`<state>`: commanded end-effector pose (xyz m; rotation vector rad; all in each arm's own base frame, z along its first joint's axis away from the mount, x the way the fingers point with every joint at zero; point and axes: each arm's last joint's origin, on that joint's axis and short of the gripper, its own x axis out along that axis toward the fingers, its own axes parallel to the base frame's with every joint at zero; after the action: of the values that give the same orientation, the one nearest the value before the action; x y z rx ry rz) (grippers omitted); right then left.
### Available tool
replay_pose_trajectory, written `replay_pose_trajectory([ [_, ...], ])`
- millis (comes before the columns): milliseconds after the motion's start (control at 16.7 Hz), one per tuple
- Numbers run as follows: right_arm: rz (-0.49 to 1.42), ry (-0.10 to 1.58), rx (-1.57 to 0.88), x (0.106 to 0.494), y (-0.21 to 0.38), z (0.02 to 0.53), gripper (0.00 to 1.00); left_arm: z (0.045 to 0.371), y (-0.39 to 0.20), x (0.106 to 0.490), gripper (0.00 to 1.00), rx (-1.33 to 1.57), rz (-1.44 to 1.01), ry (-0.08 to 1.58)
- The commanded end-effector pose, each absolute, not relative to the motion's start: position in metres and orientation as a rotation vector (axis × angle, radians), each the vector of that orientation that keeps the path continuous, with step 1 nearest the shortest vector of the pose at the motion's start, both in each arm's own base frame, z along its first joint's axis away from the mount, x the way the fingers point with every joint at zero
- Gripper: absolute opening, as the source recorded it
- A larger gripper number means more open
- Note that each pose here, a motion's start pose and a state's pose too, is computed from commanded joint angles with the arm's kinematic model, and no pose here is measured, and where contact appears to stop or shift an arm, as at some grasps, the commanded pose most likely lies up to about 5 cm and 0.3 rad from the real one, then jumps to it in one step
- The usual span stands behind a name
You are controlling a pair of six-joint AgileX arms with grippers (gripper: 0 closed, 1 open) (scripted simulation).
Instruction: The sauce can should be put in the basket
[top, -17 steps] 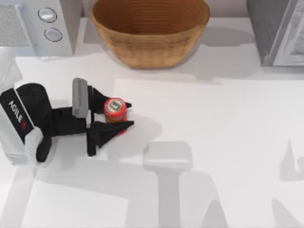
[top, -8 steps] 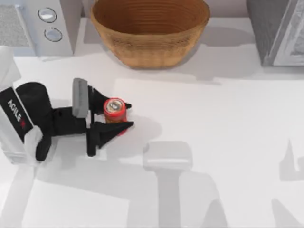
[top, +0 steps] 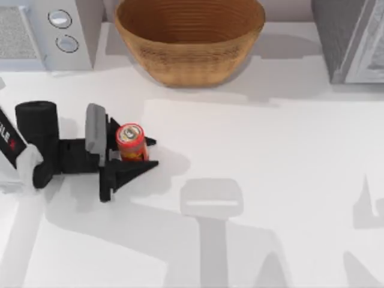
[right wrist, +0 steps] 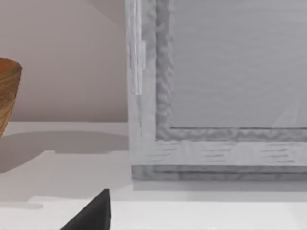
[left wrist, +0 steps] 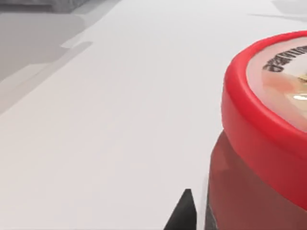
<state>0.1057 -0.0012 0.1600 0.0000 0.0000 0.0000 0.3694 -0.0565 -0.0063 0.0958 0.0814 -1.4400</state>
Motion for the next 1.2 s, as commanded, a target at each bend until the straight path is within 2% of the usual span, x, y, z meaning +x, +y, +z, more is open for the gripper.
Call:
replay_pose_trajectory([
  [540,0.0,0.0,0.0,0.106,-0.001,0.16,1.0,-0.002,-0.021,0.333,0.0,0.135,-1.507,0.131],
  [1200,0.0,0.0,0.0,0.106,-0.001,0.16,1.0,0.067,0.012,0.279,0.0,0.047,-1.503,0.04],
])
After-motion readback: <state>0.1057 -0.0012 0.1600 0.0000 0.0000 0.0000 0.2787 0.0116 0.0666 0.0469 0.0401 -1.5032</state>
